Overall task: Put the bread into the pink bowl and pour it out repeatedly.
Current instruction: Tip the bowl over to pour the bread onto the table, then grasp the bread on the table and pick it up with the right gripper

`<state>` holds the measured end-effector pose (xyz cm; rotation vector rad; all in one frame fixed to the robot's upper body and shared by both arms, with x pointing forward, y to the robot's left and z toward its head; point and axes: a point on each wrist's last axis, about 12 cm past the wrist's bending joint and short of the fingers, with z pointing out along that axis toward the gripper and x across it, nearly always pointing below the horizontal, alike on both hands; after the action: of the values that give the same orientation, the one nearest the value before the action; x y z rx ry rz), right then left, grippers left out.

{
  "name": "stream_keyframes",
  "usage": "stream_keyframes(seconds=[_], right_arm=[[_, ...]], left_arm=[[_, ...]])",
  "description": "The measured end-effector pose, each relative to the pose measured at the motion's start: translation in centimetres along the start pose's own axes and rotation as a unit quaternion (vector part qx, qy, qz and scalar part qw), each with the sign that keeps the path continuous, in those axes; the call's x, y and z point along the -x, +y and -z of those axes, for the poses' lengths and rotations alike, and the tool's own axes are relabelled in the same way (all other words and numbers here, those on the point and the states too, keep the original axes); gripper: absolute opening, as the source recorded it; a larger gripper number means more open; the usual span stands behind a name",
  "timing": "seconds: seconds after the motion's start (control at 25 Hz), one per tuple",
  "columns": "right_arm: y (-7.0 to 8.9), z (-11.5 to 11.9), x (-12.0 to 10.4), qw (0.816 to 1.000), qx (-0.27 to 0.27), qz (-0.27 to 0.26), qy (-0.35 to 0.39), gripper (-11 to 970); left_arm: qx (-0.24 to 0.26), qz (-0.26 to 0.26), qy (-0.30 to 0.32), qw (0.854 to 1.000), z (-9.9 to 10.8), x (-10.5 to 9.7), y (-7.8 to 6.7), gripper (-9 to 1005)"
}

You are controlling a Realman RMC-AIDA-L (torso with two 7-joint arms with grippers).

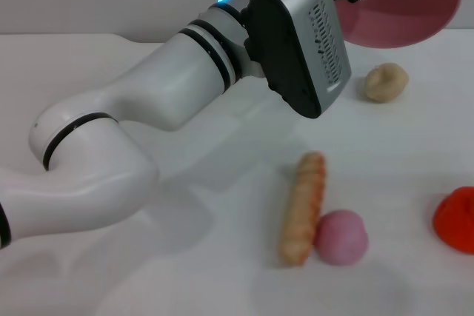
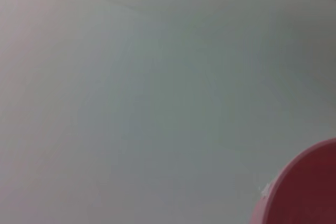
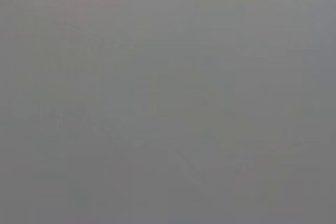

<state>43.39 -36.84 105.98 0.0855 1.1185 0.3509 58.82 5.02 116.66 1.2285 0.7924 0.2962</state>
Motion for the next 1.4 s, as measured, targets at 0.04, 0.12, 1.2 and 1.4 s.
stream_keyframes(seconds=[0.04,0.12,1.2,1.4], right_arm=[[0.0,0.0,0.0,1.0,0.0,0.0,0.0,673],[0.0,0.0,0.0,1.0,0.0,0.0,0.0,673],[-0.6,-1.2,-2.5,0.996,-0.036,-0.014,0.076,672],[-0.8,-2.9,-3.9,0.991,-0.036,-0.01,0.126,671]], left_arm=[[0.0,0.0,0.0,1.0,0.0,0.0,0.0,44],[0.0,0.0,0.0,1.0,0.0,0.0,0.0,44],[-0.297,0.307,0.222,0.877,-4.5,-4.1,6.0,44],[-0.354,0.351,0.235,0.834,-3.2,-4.6,7.3,44]])
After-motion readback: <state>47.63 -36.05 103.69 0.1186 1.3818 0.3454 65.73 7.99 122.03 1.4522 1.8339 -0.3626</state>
